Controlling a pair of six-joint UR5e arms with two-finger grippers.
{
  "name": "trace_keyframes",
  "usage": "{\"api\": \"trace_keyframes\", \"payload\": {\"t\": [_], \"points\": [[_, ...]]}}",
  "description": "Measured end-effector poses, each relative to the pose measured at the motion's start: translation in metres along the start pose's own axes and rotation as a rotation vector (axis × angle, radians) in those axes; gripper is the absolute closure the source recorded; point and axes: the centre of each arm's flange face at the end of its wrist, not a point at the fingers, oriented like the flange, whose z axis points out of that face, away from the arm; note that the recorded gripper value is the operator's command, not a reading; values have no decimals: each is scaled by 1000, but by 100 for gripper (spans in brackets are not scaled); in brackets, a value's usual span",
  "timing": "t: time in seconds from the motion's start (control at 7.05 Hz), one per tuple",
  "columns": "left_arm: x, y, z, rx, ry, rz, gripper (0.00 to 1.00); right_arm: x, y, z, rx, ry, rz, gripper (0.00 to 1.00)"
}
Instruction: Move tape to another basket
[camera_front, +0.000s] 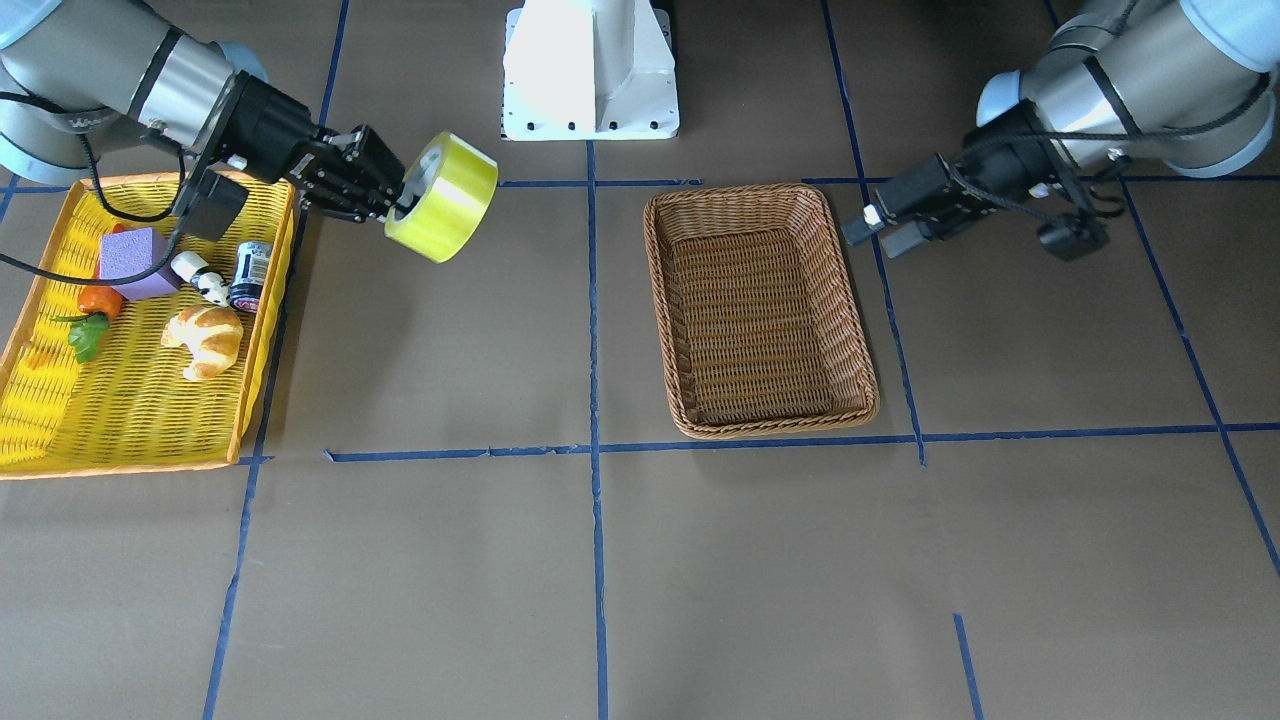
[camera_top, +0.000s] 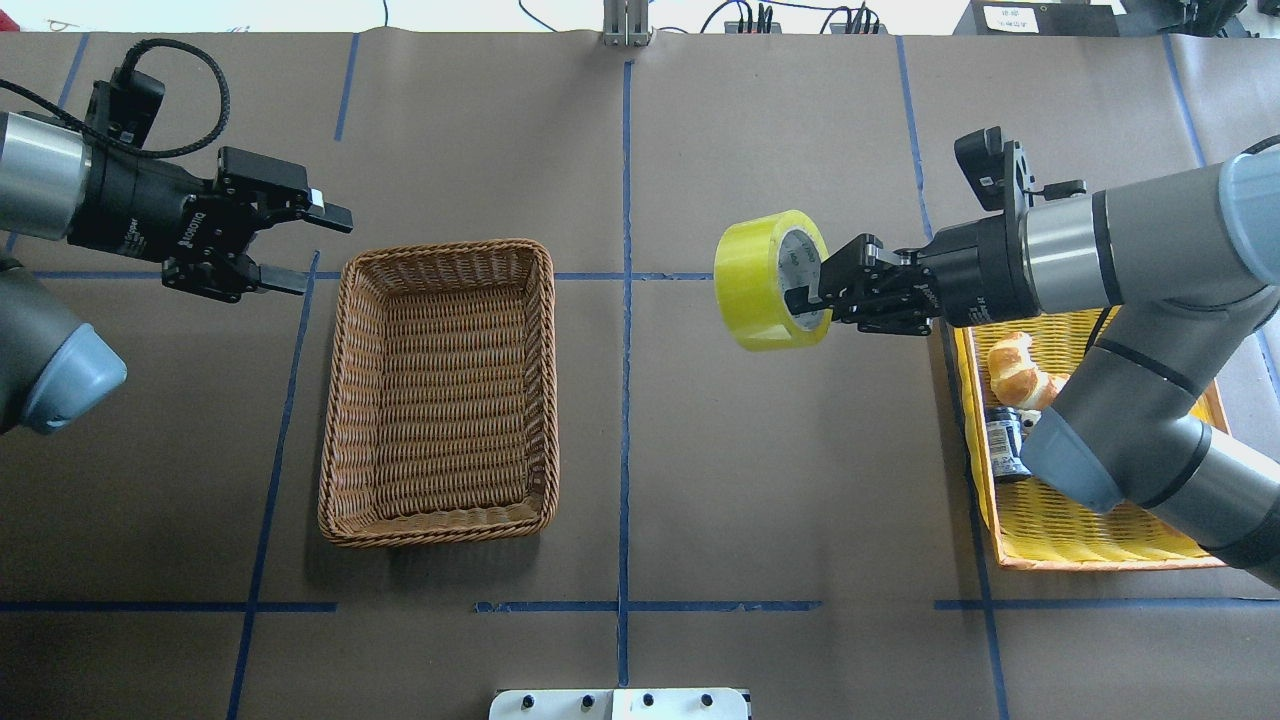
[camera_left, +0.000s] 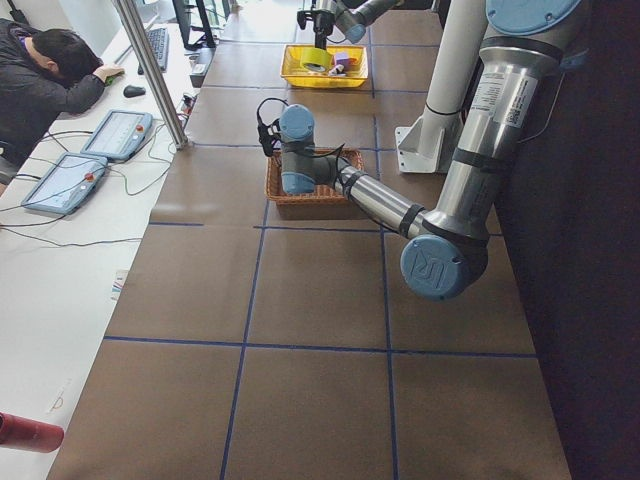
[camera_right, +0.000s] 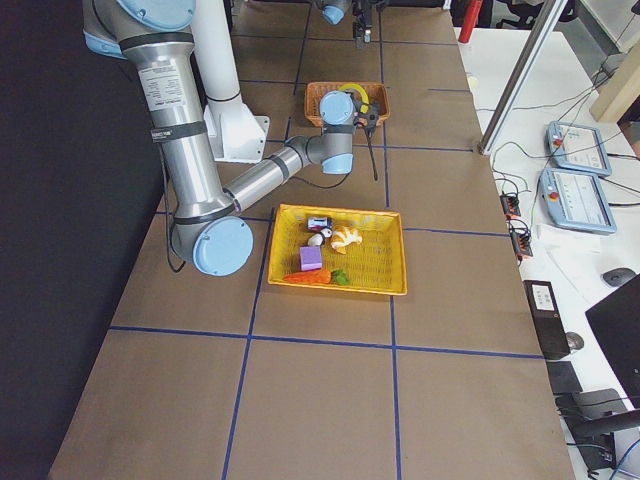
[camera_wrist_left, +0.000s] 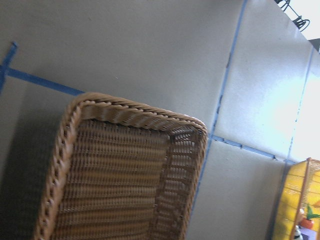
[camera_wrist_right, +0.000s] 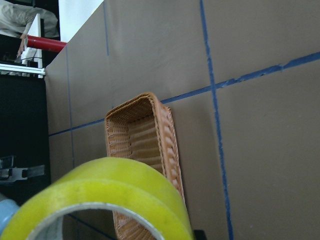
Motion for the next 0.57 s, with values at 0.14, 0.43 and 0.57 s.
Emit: {"api": "trace_keyframes", "payload": {"t": [0.14, 0.43, 0.57], "points": [[6, 19, 6, -21, 96, -39, 0, -10, 16, 10, -22, -63, -15, 98], [16, 55, 13, -76, 253, -106, 0, -29, 54, 36, -65, -188, 56, 99], [25, 74, 14, -107, 321, -141, 0, -36, 73, 48, -84, -240, 91, 98]]}}
